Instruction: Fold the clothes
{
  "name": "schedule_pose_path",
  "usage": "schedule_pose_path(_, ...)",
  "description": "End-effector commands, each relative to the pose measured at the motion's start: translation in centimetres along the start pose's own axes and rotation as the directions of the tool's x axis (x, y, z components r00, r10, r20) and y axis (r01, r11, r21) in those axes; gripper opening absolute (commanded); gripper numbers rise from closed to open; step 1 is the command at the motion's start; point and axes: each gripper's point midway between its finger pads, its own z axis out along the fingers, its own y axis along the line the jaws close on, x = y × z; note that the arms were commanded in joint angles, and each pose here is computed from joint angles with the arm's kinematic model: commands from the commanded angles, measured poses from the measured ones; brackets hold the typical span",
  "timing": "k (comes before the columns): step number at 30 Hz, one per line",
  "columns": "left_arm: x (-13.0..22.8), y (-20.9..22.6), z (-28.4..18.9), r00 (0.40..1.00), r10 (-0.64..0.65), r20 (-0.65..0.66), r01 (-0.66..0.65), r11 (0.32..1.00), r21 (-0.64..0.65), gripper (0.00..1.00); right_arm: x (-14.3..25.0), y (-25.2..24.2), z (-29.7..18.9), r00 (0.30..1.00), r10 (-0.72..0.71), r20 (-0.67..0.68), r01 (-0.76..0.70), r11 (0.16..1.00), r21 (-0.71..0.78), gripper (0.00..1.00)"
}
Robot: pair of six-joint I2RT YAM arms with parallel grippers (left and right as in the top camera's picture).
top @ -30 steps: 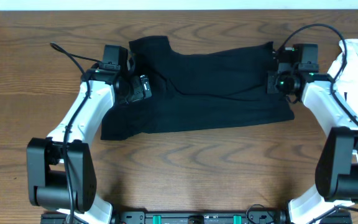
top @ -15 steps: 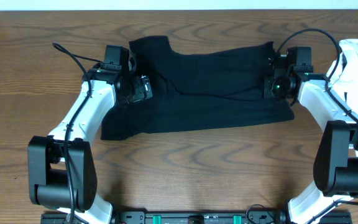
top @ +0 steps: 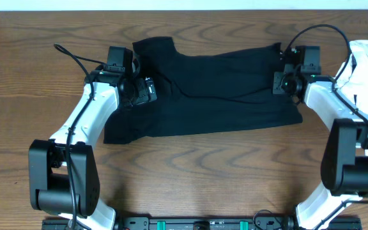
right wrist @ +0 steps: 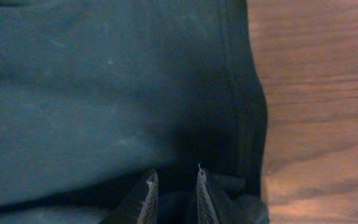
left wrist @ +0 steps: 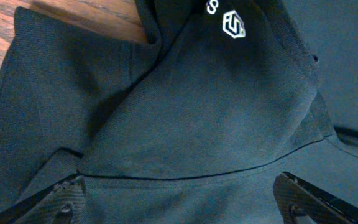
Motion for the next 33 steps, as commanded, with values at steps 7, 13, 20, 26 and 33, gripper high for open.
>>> schedule_pose_path(7,0.4,0.2,0.3,1.000,-0.007,-0.015,0.007,1.000,-0.005,0.98,2.1,-1.5,4.1,0.999,0.007,-0.053,-0.003,0.997,0.073,0.24)
schedule_pose_path(13,0.4,0.2,0.3,1.000,-0.007,-0.015,0.007,1.000,-0.005,0.98,-4.1,-1.4,-0.5,0.993,-0.001,0.115,-0.008,0.997,0.073,0.38)
schedule_pose_path(20,0.4,0.2,0.3,1.000,-0.007,-0.015,0.007,1.000,-0.005,0.98,-8.2,0.0,-10.8,0.968,-0.005,0.252,-0.005,0.999,0.042,0.49)
schedule_pose_path(26,0.2,0.1,0.3,1.000,-0.007,-0.008,0.007,1.000,-0.001,0.98,-3.3,1.8,-13.6,0.995,0.062,0.081,-0.057,0.997,-0.056,0.27)
schedule_pose_path(33,-4.3,-2.0,-0.1,0.985,0.011,0.173,-0.025,0.996,0.080,0.98,1.6,1.6,-10.0,0.993,0.070,-0.092,-0.075,0.996,-0.050,0.03)
